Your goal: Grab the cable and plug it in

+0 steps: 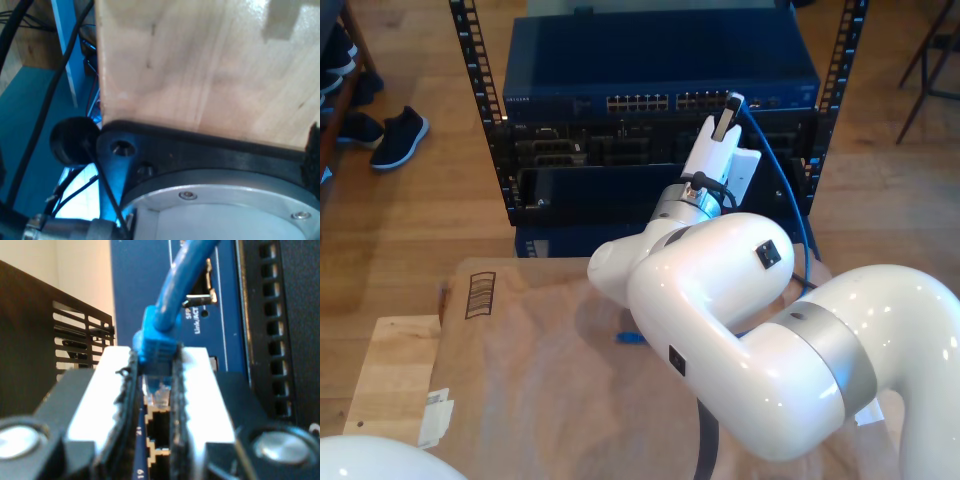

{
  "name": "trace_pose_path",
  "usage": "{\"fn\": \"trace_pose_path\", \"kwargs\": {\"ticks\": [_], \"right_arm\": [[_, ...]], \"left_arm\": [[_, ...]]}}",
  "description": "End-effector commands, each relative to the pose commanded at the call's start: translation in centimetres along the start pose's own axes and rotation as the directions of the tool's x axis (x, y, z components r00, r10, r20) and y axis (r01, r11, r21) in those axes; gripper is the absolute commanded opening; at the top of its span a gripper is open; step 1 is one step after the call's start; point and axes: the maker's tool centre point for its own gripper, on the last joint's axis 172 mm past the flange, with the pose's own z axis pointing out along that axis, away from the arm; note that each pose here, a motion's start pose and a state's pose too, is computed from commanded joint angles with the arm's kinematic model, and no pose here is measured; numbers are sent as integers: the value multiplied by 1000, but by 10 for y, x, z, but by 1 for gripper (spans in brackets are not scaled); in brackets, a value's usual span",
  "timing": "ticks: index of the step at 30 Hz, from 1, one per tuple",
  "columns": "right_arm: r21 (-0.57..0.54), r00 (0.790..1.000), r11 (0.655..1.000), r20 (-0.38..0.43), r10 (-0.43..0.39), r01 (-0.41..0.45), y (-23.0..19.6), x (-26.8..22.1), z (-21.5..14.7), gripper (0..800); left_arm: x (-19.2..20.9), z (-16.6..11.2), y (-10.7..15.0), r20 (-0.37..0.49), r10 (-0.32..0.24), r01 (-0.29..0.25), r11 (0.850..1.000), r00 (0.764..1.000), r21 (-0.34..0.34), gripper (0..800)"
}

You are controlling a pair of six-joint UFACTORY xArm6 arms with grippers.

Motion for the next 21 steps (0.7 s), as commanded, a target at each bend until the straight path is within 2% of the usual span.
{"fn": "trace_pose_path", "kwargs": {"ticks": [21], "right_arm": [[-29, 1000, 1000, 25, 3, -2, 10, -9, 0, 0]], "left_arm": [[0, 0, 0, 0, -1, 1, 1000, 1000, -1, 800]]}}
